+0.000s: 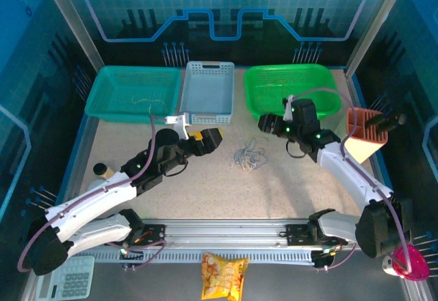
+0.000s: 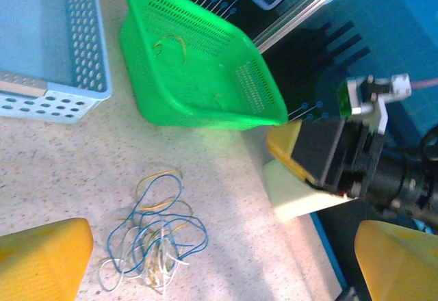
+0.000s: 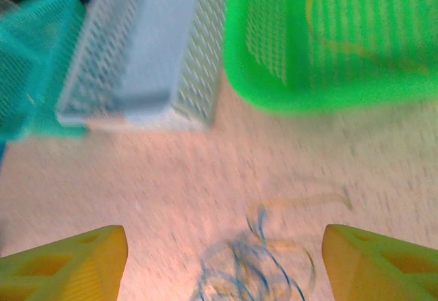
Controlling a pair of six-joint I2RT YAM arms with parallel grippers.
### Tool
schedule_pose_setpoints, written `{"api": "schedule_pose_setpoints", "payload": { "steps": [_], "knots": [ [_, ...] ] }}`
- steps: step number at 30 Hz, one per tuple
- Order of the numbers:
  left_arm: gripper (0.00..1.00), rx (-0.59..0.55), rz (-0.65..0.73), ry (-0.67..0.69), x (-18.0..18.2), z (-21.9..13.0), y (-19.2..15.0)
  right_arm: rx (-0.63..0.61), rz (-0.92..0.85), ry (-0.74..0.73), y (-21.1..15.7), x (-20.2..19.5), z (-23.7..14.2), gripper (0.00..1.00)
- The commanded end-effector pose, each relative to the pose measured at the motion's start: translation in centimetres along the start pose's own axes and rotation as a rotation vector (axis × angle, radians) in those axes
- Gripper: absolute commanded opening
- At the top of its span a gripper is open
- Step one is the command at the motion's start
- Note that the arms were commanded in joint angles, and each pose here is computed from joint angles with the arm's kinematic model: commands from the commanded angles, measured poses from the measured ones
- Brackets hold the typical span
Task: Untangle the cables
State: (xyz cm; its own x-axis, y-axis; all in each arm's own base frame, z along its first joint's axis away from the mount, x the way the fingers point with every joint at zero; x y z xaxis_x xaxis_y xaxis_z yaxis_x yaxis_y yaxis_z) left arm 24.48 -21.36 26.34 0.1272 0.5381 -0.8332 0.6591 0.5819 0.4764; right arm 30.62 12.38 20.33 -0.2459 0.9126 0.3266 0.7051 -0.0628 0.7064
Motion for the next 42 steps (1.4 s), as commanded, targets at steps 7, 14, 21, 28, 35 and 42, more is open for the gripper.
{"api": "schedule_pose_setpoints", "payload": {
  "steps": [7,14,21,28,35,42],
  "knots": [
    [0.99,0.023,0.056,0.078,0.8,0.4,-0.2,0.191,-0.041,0.023,-8.1,-0.5,1.4,0.56],
    [0.99,0.046,0.053,0.091,1.1,1.0,-0.6,0.228,-0.059,0.054,-8.9,0.6,3.4,0.47],
    [0.99,0.056,0.049,0.093,1.2,1.2,-0.8,0.258,-0.071,0.028,-9.3,0.7,5.1,0.42],
    [0.99,0.059,0.049,0.084,1.0,1.3,-0.8,0.267,-0.081,-0.008,-9.6,0.1,5.9,0.30],
    [0.99,0.060,0.047,0.084,1.0,1.2,-0.8,0.254,-0.127,0.046,-8.4,1.2,5.5,0.00],
    [0.99,0.055,0.044,0.097,1.5,0.8,-0.9,0.146,-0.209,0.204,-5.4,5.8,0.6,0.00]
  ]
}}
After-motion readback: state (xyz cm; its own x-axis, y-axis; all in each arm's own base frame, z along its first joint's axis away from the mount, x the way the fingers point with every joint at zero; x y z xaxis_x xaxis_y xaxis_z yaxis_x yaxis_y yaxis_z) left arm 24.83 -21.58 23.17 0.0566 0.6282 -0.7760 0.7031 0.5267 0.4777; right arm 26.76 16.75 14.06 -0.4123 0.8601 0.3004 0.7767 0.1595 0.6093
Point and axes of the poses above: each hand's point on the last joint's axis, 136 mm out from that joint toward the fingers, its own z axis out along the fingers, its own x axis along the line the jaws close on, y = z × x, the point moved 4 cm from there along -z, back along the fingers, and after that the axes turned 13 degrees about -z, right-handed, at the moved point
